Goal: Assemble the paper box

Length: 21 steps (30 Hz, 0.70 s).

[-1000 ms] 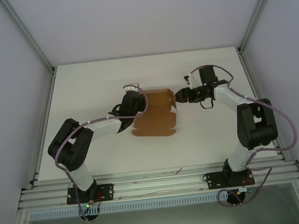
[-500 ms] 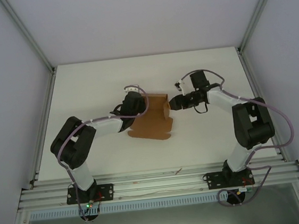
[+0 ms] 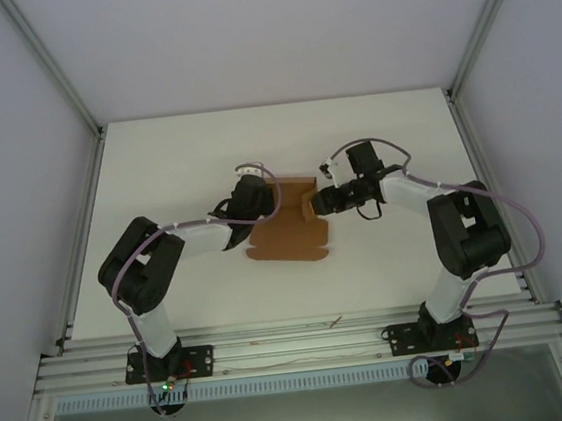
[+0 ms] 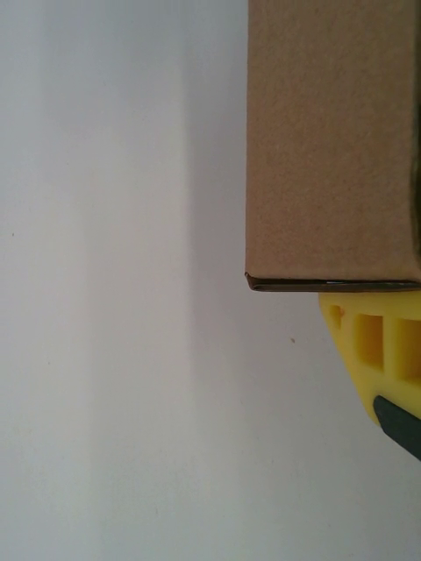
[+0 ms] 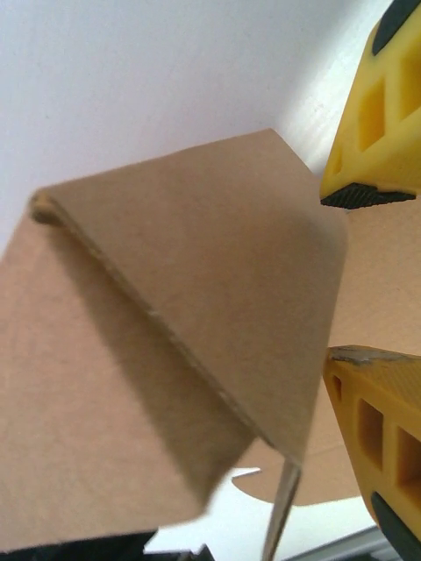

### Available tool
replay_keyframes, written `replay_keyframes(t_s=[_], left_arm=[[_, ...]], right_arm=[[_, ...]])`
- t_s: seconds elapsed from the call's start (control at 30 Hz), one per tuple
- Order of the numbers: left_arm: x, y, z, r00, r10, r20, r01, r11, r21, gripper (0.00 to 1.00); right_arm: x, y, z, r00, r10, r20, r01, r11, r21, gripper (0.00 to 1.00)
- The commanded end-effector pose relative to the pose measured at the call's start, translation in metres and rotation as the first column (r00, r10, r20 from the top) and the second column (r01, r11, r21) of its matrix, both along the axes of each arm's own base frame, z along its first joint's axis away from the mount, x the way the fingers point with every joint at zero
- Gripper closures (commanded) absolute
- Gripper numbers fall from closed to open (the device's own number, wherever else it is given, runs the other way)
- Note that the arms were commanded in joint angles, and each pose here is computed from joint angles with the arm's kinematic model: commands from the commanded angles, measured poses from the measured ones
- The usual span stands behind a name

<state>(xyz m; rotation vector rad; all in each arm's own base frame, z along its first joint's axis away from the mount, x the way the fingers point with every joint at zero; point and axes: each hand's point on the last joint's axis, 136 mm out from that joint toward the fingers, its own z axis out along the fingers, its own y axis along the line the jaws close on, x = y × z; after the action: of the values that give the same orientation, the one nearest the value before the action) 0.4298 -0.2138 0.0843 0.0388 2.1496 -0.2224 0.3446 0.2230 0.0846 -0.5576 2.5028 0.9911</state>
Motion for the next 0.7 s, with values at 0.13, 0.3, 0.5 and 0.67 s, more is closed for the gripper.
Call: replay_keyframes(t_s=[0.13, 0.3, 0.5, 0.67], left_arm=[[-0.008, -0.016, -0.006, 0.995, -0.099, -0.002, 0.099, 0.994, 0.036, 1.0], [-0.011, -0.023, -0.007, 0.99, -0.144, 0.0, 0.143, 0.989, 0.039, 1.0], [-0.008, -0.026, -0.011, 0.989, -0.147, -0.018, 0.148, 0.987, 0.066, 1.0], [-0.007, -0.026, -0.009, 0.992, -0.124, -0.024, 0.125, 0.99, 0.057, 1.0]], right_arm=[[0.046, -0.008, -0.006, 0.99, -0.111, 0.092, 0.119, 0.989, -0.087, 0.54], [0.051, -0.004, -0.02, 0.99, -0.113, 0.09, 0.122, 0.987, -0.101, 0.56], [0.068, -0.002, -0.024, 0.98, -0.143, 0.141, 0.157, 0.983, -0.096, 0.68], [0.087, -0.02, -0.028, 0.93, -0.301, 0.212, 0.339, 0.925, -0.173, 0.92]])
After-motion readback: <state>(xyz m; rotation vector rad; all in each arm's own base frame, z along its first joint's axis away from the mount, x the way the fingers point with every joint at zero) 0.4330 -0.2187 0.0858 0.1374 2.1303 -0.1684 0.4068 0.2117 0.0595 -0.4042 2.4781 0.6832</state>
